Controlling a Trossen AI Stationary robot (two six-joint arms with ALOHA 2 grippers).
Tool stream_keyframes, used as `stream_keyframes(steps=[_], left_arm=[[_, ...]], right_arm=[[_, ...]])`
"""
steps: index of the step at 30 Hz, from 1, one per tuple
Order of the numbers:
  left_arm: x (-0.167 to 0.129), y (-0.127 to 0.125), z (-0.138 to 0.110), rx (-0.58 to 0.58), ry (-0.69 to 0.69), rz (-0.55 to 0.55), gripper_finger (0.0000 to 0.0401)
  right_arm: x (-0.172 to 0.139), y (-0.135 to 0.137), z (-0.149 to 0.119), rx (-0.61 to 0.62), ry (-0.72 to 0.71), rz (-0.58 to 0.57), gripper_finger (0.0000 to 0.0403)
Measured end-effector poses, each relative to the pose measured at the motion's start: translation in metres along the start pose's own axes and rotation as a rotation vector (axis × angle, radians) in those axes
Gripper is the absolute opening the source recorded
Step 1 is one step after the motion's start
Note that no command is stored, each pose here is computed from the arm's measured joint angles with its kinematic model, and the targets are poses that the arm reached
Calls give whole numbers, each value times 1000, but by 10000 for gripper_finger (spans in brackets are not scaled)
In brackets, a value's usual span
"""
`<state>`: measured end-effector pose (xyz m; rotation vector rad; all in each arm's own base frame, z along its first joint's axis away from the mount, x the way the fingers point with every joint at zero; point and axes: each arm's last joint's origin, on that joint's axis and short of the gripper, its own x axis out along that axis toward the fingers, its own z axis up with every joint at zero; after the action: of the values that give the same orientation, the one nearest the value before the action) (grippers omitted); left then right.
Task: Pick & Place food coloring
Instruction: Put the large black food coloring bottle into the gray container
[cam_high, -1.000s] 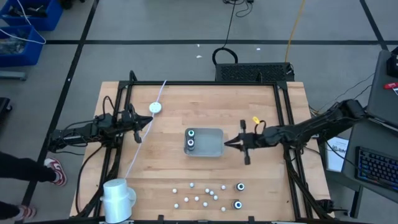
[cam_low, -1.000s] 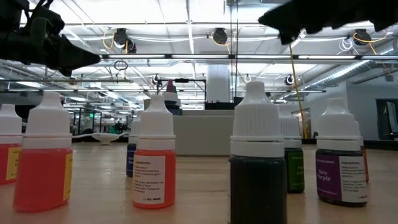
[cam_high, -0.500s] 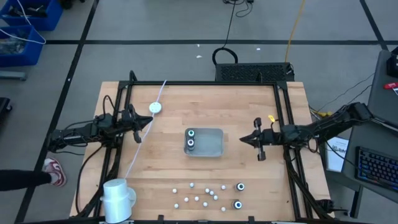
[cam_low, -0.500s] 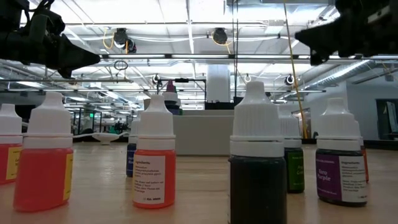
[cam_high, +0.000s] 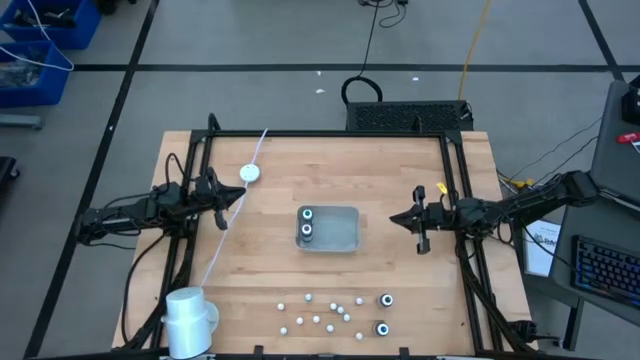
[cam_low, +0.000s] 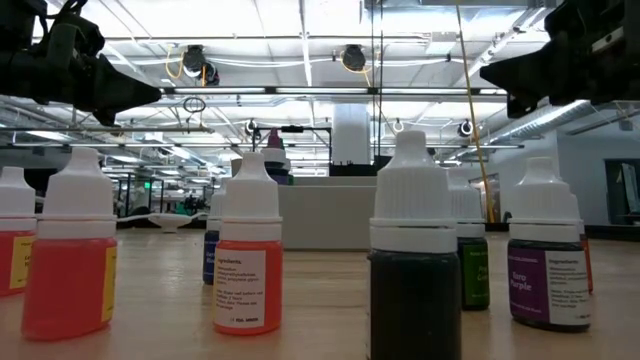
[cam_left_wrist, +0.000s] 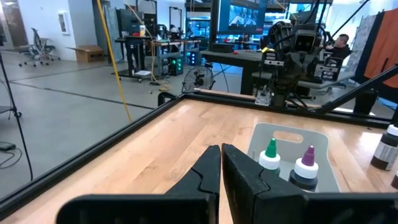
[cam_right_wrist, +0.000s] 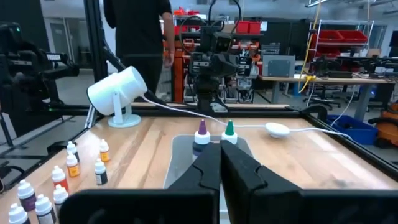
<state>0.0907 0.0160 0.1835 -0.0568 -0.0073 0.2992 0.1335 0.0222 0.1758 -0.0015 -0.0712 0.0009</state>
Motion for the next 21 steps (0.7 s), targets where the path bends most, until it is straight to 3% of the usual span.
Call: stream_keyframes(steps=[21], left_arm=[[0,0,0,0,0,1,21]], right_arm=[[0,0,5,-13,-56,1,0]])
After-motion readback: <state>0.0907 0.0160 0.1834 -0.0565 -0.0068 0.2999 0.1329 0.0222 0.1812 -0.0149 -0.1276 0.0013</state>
